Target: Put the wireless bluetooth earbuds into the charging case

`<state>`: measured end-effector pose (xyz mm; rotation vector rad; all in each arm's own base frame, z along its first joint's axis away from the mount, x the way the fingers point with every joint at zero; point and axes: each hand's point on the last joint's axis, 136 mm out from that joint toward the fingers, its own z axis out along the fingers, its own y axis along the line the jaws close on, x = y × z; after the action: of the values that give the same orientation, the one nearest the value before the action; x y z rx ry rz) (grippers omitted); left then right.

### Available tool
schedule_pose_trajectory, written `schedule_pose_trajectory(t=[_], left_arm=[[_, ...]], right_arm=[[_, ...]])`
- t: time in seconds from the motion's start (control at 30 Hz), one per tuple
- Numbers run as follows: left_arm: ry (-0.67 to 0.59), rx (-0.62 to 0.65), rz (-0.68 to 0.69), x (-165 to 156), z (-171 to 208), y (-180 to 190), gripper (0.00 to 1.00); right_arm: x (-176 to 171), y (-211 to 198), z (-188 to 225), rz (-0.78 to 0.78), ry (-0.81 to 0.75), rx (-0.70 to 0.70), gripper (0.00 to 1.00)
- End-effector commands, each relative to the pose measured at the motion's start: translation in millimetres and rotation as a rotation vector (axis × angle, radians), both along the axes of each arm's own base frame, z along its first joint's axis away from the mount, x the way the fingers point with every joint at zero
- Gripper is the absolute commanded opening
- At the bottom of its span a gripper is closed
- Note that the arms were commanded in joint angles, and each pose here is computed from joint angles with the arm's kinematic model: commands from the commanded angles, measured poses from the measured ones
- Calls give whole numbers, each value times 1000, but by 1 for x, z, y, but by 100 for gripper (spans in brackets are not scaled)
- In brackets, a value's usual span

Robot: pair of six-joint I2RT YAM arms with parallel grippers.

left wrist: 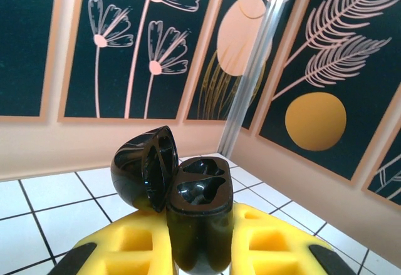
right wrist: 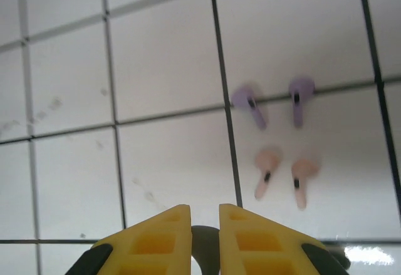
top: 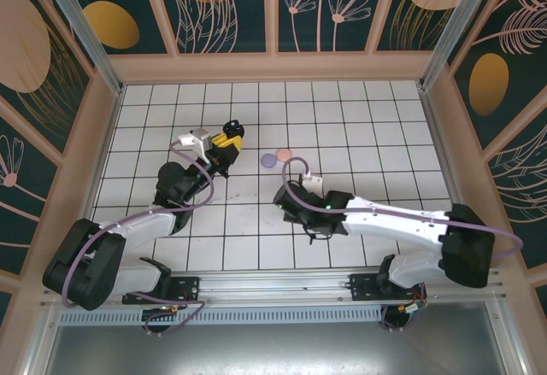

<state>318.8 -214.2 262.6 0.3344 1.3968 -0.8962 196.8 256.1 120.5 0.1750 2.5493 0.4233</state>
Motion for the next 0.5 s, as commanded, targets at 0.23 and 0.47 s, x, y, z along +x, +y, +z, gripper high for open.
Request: schedule_pose_trajectory(t=[0.23,0.47], left_arm=[[-157,128,-113,-21,15,-29,0],[-211,212,-103,-23,17,-47,0]], right_arm=[[71,-9,158,91,-418,148,15],[88,11,230,240,-634,133,15]])
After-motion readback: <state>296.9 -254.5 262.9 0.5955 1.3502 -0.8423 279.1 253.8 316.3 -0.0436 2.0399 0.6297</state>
